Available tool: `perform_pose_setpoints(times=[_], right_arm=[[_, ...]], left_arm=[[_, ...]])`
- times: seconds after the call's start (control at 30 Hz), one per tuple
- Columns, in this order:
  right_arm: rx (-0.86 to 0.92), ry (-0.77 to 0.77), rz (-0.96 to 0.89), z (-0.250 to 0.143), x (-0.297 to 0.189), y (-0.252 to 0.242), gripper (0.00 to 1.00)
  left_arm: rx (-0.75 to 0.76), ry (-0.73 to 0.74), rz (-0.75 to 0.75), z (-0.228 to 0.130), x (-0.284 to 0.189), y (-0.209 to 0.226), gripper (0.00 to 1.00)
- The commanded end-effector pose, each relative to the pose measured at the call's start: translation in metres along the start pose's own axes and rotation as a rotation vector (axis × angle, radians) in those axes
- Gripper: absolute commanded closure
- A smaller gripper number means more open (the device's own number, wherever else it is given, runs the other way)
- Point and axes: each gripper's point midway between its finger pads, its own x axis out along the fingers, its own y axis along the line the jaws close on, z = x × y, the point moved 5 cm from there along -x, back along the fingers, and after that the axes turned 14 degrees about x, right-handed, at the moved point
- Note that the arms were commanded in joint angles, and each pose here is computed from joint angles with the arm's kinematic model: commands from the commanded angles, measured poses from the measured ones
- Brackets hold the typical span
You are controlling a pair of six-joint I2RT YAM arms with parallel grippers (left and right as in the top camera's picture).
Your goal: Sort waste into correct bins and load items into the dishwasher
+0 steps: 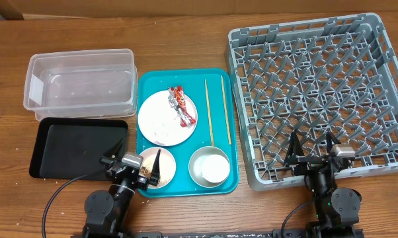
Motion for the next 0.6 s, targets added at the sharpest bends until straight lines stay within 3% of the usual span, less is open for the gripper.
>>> perform_pose_setpoints(times=[0.0, 0.1, 0.17, 0.3, 0.43, 0.5, 0.57], right_arm=[[-0.002, -0.004, 0.010, -0.001, 0.000, 0.000, 0.00], [-0.004, 0.078, 0.201, -0.011, -0.003, 0.023, 0.00], [0.019, 0.117, 0.336, -0.013, -0.008, 0.040, 0.00], [0.120, 0.094, 0.521, 0.005, -0.019, 0.067, 0.00], [0.147, 0.004, 0.583, 0.062, -0.039, 0.094, 0.00], [0.142, 0.008, 0.566, 0.093, -0.050, 0.107, 0.00], [0.164, 0.095, 0.514, 0.114, -0.054, 0.117, 0.00]], left_arm=[[-0.048, -0.037, -0.090, 0.004, -0.001, -0.011, 0.00], [-0.367, -0.093, -0.204, 0.019, -0.003, -0.021, 0.00], [-0.462, -0.156, -0.298, 0.034, -0.007, -0.028, 0.00], [-0.447, -0.359, -0.382, 0.082, -0.025, -0.023, 0.00], [-0.390, -0.445, -0.371, 0.142, -0.057, -0.005, 0.00], [-0.387, -0.382, -0.366, 0.167, -0.067, 0.004, 0.00], [-0.446, -0.223, -0.388, 0.184, -0.065, 0.011, 0.00]])
